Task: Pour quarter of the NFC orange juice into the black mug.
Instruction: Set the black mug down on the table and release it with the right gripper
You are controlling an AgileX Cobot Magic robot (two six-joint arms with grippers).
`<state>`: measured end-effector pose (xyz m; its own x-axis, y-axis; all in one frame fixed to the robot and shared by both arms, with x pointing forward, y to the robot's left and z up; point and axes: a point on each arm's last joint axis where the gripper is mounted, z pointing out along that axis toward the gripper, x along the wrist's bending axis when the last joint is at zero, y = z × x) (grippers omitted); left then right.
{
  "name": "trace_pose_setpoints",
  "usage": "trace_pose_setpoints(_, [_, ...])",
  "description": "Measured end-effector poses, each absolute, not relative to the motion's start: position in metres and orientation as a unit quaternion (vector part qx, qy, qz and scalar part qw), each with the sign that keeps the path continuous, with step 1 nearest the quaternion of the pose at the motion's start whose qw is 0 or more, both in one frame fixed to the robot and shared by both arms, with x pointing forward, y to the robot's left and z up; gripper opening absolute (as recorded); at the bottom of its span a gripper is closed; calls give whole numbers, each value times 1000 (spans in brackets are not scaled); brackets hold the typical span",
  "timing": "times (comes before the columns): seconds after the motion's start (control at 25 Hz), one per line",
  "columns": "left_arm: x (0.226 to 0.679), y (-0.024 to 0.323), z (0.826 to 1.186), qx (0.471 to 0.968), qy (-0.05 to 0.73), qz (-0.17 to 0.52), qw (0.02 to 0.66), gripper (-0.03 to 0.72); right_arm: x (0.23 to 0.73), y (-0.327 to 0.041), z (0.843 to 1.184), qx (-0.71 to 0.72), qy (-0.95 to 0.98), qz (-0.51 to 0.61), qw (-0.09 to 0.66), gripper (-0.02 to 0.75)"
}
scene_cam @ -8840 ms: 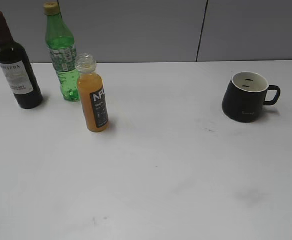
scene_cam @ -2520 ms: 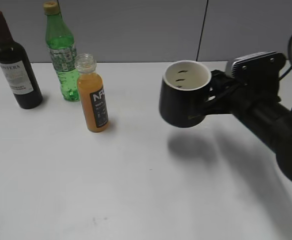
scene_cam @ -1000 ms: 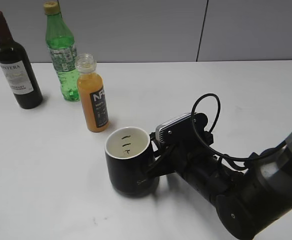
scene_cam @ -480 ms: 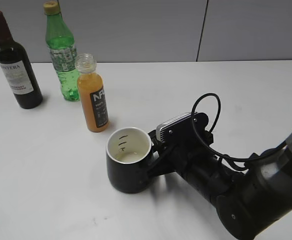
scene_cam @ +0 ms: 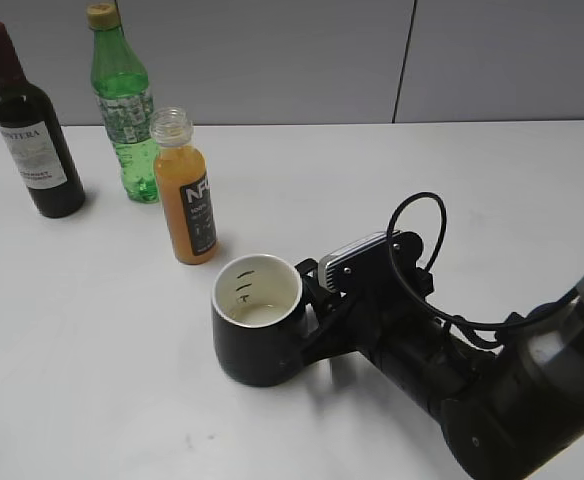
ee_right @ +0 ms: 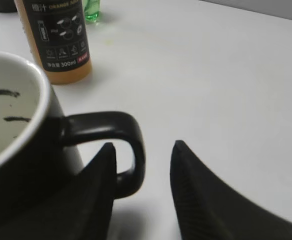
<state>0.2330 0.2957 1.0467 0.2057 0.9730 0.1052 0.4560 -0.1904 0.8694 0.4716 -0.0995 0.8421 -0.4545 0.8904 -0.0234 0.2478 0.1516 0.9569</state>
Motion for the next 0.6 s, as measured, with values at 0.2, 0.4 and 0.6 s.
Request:
trace_pose_setpoints(0.2, [233,296,1047,685,521,354,365,232,469,-103,840,418,690,496,320,398])
trace_pose_setpoints(0.4, [233,296,1047,685,521,354,365,232,470,-104,840,423,688,494,323,549])
trace_pose_setpoints(0.6, [233,296,1047,685,521,354,365,232,469,-105,840,424,688,492,324,577])
